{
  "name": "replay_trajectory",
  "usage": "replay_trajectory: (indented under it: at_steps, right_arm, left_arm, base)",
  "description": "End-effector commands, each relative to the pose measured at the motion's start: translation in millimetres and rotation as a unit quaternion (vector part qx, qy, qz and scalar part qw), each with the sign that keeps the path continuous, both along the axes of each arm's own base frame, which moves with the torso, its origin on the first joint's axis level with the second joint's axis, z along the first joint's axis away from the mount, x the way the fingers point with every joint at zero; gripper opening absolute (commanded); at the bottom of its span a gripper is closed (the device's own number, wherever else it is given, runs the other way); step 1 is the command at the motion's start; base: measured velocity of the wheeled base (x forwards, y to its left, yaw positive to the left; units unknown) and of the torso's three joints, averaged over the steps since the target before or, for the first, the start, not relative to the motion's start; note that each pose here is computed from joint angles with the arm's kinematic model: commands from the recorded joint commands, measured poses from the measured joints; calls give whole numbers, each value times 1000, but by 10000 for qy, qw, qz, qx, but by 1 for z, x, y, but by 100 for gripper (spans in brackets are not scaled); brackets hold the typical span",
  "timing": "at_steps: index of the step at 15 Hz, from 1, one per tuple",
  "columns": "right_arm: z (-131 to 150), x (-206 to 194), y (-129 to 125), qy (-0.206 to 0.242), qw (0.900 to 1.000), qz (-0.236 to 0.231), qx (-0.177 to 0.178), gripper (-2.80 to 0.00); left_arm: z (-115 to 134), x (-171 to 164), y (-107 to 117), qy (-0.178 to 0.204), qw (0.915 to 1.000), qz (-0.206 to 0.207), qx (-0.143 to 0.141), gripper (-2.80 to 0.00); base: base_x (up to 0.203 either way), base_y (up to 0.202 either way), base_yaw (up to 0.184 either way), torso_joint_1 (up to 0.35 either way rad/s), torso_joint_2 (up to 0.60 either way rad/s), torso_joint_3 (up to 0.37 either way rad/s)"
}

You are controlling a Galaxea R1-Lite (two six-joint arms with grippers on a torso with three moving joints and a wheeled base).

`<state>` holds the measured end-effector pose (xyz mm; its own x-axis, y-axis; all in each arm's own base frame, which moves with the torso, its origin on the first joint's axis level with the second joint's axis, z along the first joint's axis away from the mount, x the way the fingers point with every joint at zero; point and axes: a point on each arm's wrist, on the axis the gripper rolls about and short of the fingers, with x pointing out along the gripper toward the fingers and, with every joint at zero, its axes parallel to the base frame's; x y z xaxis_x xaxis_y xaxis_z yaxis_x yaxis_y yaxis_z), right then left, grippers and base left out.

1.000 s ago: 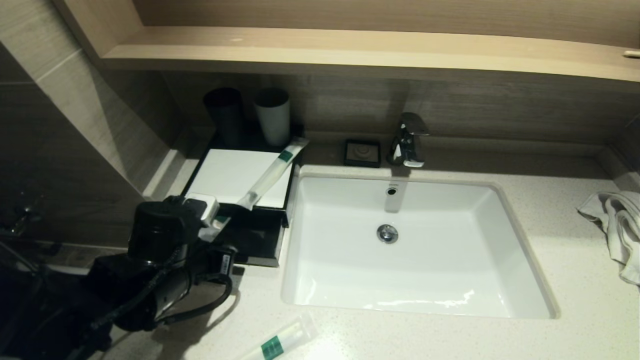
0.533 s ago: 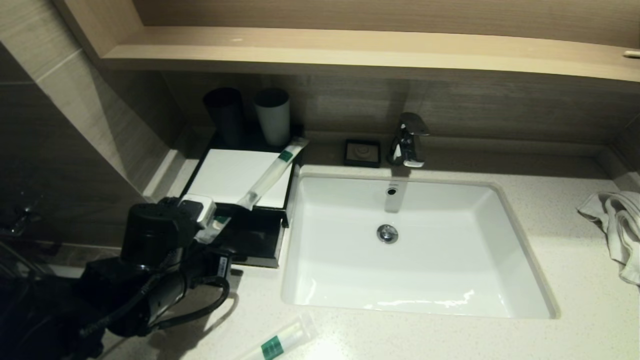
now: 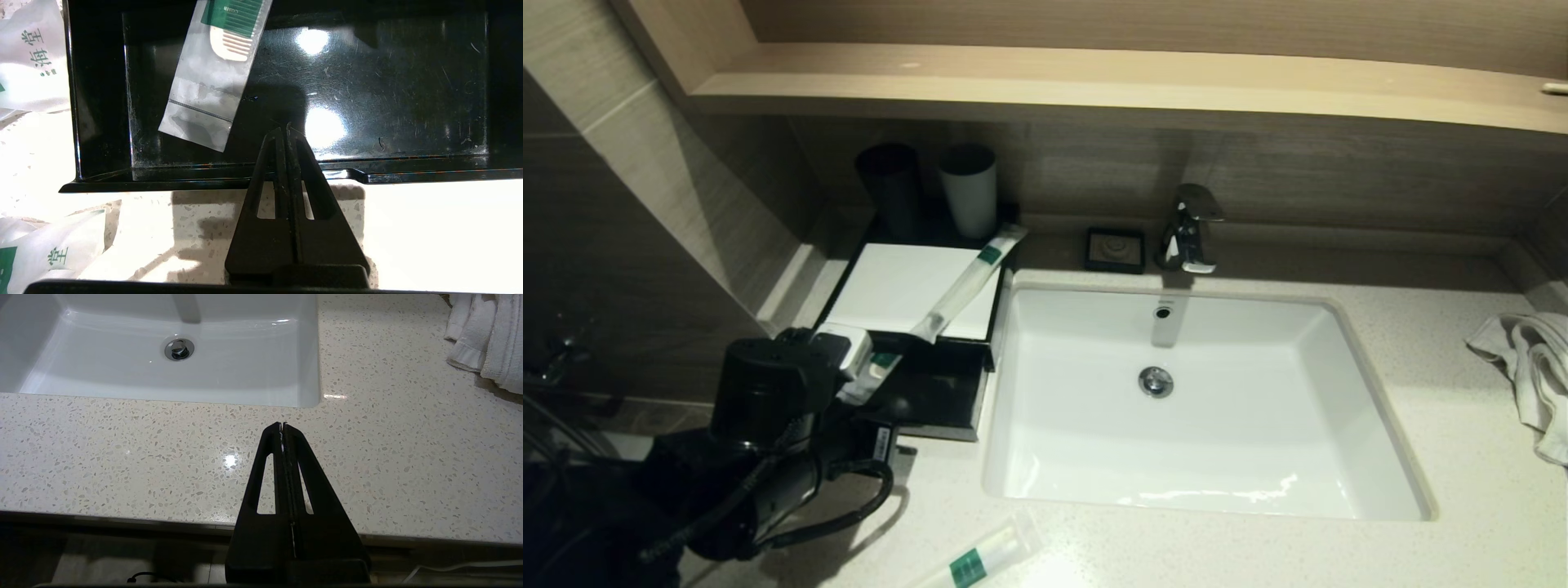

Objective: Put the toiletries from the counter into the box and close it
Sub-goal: Open the drawer

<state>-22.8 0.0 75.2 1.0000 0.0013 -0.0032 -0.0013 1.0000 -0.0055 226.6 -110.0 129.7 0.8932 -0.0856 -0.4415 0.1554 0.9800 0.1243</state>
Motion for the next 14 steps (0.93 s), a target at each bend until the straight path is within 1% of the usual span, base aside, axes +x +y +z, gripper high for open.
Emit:
replay_trajectory:
  at_steps: [1,5,14]
  right_arm:
    - [0,0,0,-1,10000,2,-3,-280]
    - [0,0,0,-1,10000,1,-3,-280]
    - [0,0,0,-1,10000,1,-3,-280]
  left_arm:
    - [1,-3,1,19,10000,-6,12,-280]
    - [6,-11,4,137,9998,-144,-10,-280]
    - [7,-18,8,302,9994,-163,70,-280]
  base:
    - [0,0,0,0,0,0]
    - [0,0,0,0,0,0]
    - [0,0,0,0,0,0]
